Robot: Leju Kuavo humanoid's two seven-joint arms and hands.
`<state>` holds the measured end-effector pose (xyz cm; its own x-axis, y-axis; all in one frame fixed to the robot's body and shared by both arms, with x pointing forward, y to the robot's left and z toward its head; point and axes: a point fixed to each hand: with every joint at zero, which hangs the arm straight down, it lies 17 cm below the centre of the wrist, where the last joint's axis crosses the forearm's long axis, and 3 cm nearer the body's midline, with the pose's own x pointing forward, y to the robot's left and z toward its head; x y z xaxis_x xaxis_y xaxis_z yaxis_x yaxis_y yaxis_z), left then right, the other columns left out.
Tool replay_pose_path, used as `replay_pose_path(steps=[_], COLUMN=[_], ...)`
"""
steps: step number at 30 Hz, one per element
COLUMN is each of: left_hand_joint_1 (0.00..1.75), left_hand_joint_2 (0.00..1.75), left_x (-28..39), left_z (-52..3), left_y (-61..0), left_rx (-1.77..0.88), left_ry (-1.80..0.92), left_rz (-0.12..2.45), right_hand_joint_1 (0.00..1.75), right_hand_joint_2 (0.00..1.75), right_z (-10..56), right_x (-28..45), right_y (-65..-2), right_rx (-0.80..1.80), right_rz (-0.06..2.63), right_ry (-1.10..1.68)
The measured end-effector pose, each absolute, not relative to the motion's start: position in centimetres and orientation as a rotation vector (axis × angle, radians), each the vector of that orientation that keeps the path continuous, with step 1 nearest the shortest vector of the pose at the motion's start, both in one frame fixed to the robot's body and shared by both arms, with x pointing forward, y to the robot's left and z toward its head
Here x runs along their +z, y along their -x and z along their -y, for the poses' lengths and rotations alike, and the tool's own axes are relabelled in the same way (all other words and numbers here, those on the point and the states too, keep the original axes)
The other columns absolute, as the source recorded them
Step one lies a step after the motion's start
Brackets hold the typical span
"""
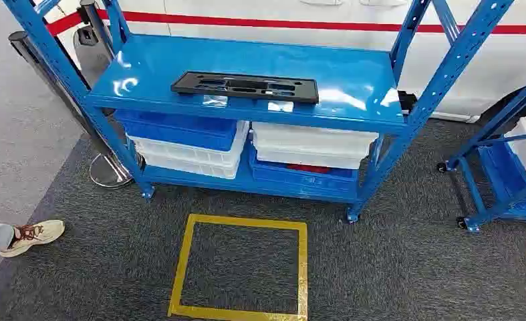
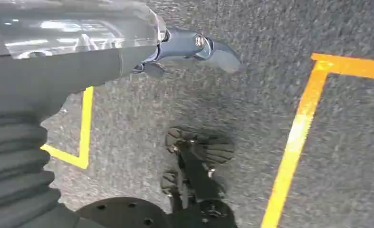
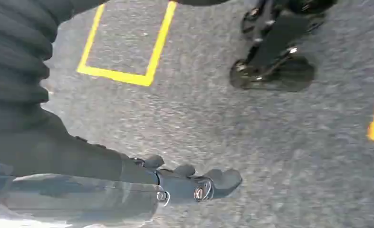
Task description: Take the parts from the cabinet and place them on the table.
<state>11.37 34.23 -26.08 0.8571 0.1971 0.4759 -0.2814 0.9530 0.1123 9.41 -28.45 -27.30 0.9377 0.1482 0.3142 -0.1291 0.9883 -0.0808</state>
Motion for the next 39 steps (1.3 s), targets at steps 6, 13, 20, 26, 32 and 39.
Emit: replay_pose_path(steps=[6, 13, 20, 26, 32, 39], left_hand_joint_1=[0.00, 0.00, 0.00, 0.00, 0.00, 0.00], left_hand_joint_2=[0.00, 0.00, 0.00, 0.00, 0.00, 0.00], left_x=[-25.8, -25.7, -25.8, -25.7, -25.7, -25.6], left_z=[-34.9, -34.8, -34.4, -34.2, -34.4, -34.1], left_y=[-11.9, -12.4, -12.2, -12.6, -12.6, -12.9], left_rx=[0.298, 0.331, 0.364, 0.385, 0.401, 0.422], left_ry=[-0.194, -0.189, -0.186, -0.183, -0.188, -0.184], left_rz=[0.503, 0.517, 0.513, 0.522, 0.525, 0.533], right_hand_joint_1=[0.00, 0.00, 0.00, 0.00, 0.00, 0.00], right_hand_joint_2=[0.00, 0.00, 0.00, 0.00, 0.00, 0.00], right_z=[26.6, 27.5, 27.7, 26.3, 23.8, 20.2], right_x=[-25.0, -20.1, -12.5, -3.8, 5.1, 16.7], right_y=[-16.0, -24.9, -33.1, -38.5, -41.1, -41.4], right_rx=[0.130, 0.112, 0.140, 0.184, 0.231, 0.296], right_rz=[0.534, 0.804, 1.098, 1.377, 1.631, 1.948], right_ry=[-0.016, -0.016, -0.026, -0.070, -0.153, -0.295])
